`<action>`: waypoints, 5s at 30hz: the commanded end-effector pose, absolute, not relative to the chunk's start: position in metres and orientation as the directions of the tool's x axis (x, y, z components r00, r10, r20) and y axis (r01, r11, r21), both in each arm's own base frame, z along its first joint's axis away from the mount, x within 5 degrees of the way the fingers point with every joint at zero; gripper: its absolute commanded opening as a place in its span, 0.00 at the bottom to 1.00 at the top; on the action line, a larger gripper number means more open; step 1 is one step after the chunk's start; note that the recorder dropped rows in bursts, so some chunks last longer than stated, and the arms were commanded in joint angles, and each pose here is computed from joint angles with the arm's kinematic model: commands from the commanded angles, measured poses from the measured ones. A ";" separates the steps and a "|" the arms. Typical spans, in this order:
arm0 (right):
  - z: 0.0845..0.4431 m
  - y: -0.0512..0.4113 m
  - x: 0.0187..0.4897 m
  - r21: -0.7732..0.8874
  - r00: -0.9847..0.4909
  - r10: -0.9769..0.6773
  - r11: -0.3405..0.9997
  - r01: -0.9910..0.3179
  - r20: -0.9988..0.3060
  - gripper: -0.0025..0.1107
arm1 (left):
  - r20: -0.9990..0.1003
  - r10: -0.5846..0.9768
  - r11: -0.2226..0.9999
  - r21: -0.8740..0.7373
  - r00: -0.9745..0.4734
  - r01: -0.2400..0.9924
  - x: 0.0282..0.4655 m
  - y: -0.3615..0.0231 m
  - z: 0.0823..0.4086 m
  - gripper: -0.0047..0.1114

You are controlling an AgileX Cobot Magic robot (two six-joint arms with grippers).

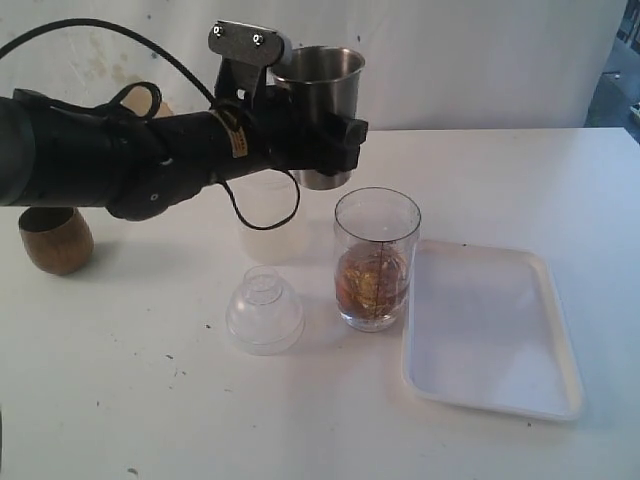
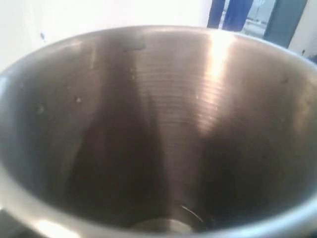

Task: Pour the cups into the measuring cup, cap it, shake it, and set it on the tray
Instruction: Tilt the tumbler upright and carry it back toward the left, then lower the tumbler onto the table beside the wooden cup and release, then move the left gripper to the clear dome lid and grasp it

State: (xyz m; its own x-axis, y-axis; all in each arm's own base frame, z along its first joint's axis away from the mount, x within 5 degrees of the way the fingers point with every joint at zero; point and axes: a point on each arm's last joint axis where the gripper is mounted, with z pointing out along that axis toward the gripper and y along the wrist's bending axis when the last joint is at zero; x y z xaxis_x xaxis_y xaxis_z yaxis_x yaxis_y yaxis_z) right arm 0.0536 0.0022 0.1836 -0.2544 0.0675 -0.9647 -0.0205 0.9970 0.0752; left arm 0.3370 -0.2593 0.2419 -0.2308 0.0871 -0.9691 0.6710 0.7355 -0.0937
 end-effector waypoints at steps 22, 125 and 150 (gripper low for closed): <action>0.182 0.002 0.053 0.080 -0.254 0.073 0.997 -0.018 -0.965 0.02 | -1.000 -0.001 0.795 -0.017 -0.027 0.607 0.312 -0.193 0.331 0.04; 0.182 0.002 0.053 0.080 -0.254 0.073 0.997 -0.018 -0.965 0.02 | -0.901 0.314 0.666 -0.015 -0.298 0.746 0.226 -0.187 0.258 0.72; 0.182 0.002 0.053 0.080 -0.254 0.073 0.997 -0.018 -0.965 0.02 | -0.718 0.257 0.841 -0.164 -0.647 0.515 0.281 -0.217 0.171 0.72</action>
